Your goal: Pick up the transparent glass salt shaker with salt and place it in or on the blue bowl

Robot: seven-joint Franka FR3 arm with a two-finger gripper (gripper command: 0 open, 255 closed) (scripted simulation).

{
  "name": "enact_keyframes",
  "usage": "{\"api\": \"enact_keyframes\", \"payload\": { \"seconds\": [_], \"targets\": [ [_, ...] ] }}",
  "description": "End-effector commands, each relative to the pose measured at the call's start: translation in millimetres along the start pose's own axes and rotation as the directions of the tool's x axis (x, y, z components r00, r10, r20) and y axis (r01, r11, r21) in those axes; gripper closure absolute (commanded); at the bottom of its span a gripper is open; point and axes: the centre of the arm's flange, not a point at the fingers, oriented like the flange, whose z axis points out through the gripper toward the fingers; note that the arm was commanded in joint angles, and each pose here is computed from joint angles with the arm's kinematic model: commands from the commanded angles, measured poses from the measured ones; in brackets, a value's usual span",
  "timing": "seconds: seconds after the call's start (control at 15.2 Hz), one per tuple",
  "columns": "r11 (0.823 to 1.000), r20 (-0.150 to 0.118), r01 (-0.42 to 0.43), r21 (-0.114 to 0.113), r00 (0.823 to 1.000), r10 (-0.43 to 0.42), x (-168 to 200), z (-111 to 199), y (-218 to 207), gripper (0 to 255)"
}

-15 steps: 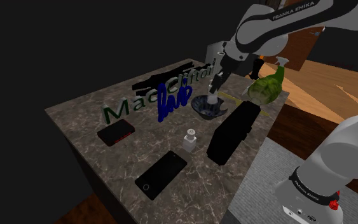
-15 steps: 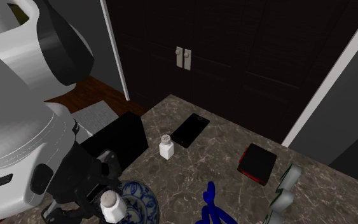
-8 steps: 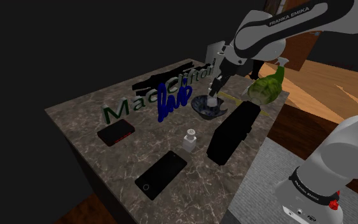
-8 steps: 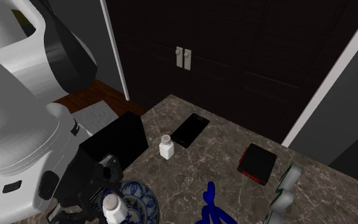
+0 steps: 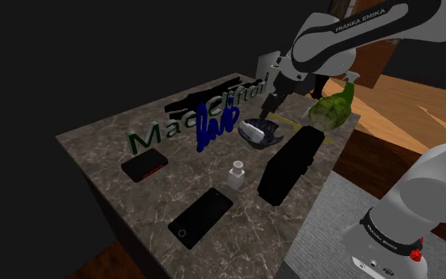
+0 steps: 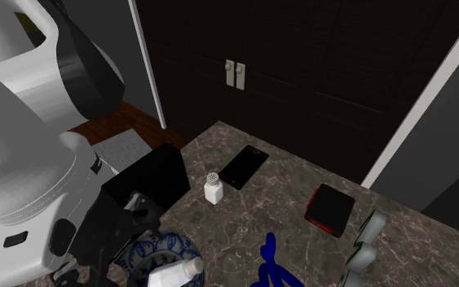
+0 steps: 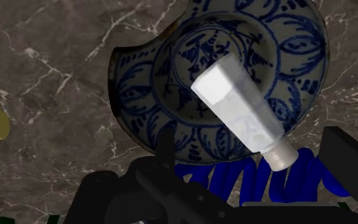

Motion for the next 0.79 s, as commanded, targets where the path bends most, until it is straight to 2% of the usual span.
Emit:
{"api": "enact_keyframes", "payload": {
  "seconds": [0.0, 0.26, 0.73],
  "targets": [
    [1.000, 0.000, 0.000, 0.000, 1.000, 0.000, 0.0, 0.0, 0.0, 0],
    [1.000, 0.000, 0.000, 0.000, 1.000, 0.000, 0.0, -50.0, 0.0, 0],
    [1.000, 0.000, 0.000, 0.000, 1.000, 0.000, 0.0, -50.0, 0.0, 0]
  ]
}}
